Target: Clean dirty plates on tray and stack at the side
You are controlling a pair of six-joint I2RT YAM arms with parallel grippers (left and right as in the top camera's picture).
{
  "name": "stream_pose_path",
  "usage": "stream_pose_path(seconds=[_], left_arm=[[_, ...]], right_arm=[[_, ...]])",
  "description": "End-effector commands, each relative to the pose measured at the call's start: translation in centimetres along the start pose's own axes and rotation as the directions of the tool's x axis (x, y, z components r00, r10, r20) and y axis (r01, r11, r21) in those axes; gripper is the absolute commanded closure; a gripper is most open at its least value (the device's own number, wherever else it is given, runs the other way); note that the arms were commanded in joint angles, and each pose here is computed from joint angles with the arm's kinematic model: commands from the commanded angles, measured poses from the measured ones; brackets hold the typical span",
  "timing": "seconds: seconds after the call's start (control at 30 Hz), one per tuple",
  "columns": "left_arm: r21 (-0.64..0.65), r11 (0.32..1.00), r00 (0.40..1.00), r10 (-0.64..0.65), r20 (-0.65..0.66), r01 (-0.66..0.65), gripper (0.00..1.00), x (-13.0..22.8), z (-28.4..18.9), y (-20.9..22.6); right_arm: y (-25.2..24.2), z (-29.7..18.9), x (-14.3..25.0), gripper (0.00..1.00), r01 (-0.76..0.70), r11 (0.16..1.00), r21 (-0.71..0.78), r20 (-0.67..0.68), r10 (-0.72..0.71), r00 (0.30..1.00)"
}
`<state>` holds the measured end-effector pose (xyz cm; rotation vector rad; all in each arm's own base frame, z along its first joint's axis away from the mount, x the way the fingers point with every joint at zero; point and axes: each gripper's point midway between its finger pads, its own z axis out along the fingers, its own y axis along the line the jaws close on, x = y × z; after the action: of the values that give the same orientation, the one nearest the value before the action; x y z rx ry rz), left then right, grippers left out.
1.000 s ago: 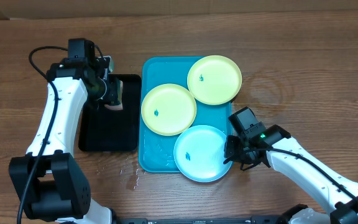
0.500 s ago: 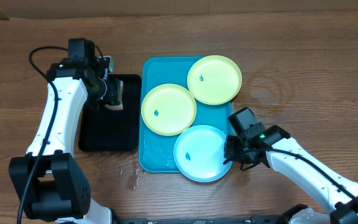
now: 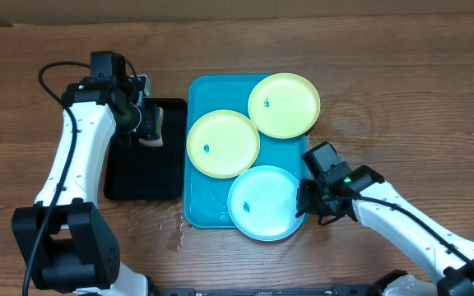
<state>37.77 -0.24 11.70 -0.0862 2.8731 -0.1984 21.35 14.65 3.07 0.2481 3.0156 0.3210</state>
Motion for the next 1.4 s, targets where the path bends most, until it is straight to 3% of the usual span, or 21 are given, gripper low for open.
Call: stream_pose_path(seconds=[0.0,0.93,1.1,1.37], left_arm=[[0.016,1.000,1.000,-0.005,0.019,0.005,0.96,-0.5,-0.6,-0.4],[0.016,1.000,1.000,-0.006,0.011,0.006,0.96,-0.3,-0.6,-0.4],[0.016,1.000,1.000,-0.006,0.012,0.006,0.96,-0.3,-0.6,-0.4],[0.013,1.000,1.000,-0.005,0.012,0.005,0.96,-0.3,-0.6,-0.4]], right_arm=[[-0.2,0.2,0.2,0.83,0.008,1.000,0.008,-0.003,-0.008,1.000],[-0.1,0.9,0.0,0.83,0.007,1.000,0.014,-0.009,-0.007,1.000],[-0.3,1.3,0.1,0.96,0.005,1.000,0.025,-0.024,-0.004,1.000],[1.7,-0.1,-0.5,0.96,0.008,0.999,-0.035,-0.033,-0.010,0.999]])
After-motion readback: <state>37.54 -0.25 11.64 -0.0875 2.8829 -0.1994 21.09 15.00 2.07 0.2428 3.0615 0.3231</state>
